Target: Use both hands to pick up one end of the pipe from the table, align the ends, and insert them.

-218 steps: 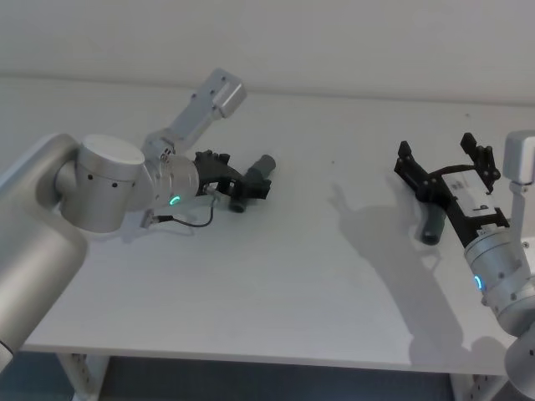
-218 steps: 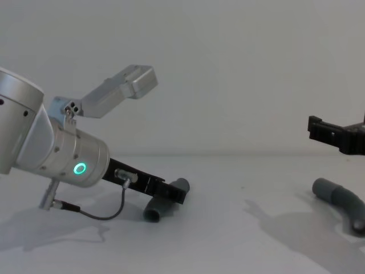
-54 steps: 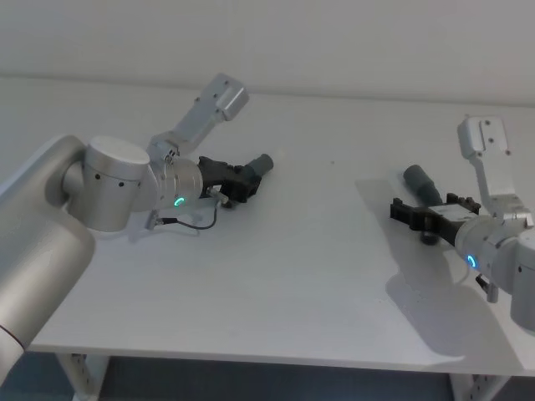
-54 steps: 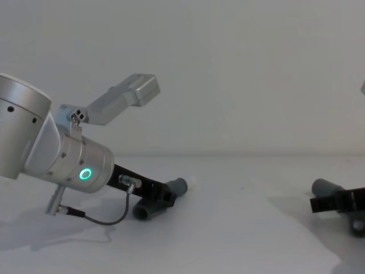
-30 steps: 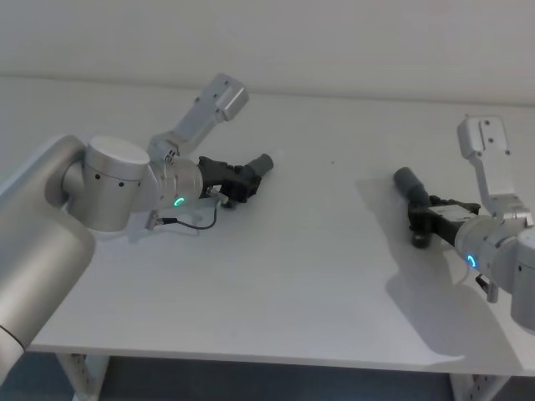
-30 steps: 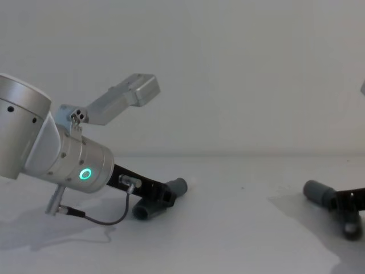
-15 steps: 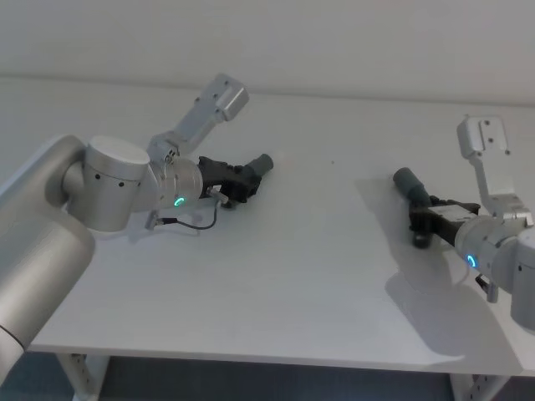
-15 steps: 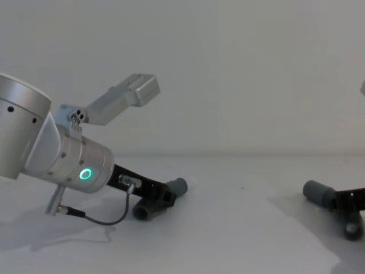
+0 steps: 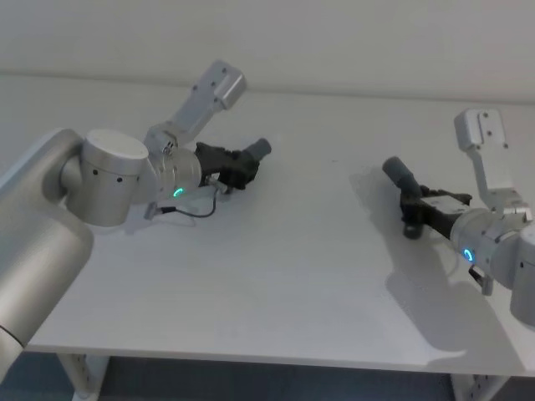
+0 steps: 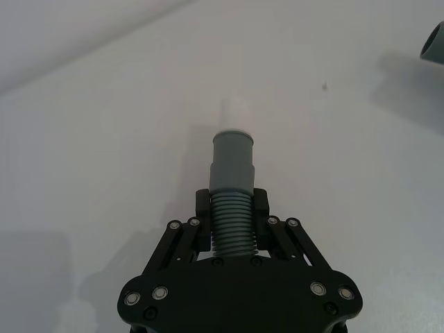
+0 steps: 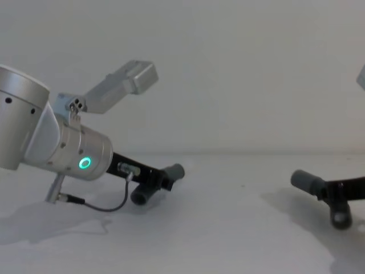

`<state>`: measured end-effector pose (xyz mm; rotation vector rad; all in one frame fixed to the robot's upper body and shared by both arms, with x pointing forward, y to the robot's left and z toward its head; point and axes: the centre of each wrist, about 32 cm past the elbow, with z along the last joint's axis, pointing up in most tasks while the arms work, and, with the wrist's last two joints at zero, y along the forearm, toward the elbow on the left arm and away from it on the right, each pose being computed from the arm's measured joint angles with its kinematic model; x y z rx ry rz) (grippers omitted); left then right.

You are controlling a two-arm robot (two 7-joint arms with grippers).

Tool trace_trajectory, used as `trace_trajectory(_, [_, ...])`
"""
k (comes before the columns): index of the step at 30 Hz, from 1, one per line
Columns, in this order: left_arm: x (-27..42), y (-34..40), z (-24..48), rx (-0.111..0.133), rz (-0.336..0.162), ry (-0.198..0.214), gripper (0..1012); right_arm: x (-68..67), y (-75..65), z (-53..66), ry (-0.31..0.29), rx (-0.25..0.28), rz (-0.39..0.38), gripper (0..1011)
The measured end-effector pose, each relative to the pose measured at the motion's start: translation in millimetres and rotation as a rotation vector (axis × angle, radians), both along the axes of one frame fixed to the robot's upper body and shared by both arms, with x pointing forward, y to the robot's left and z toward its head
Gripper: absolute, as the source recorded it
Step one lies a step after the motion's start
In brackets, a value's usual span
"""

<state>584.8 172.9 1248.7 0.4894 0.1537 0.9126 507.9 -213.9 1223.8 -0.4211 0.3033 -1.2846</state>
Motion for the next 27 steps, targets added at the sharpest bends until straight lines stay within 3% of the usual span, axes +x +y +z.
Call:
trace_trajectory(10, [-0.7,-1.2,14.9,-0.013,-0.002,-0.093,333,4.0,-5.4,6.4,-0.087,0.072,0.099,235])
trace_trajectory(16, [-0.9,1.9,23.4,-0.020,-0.043,-0.127,333,7.6,-12.9,9.7,-0.122,0.103,0.183,235])
trace_trajectory(27, [-4.8,13.5,31.9,-0.022,-0.160,-0.128,333,17.3,-34.2,14.0,-0.155,0.131,0.355,235])
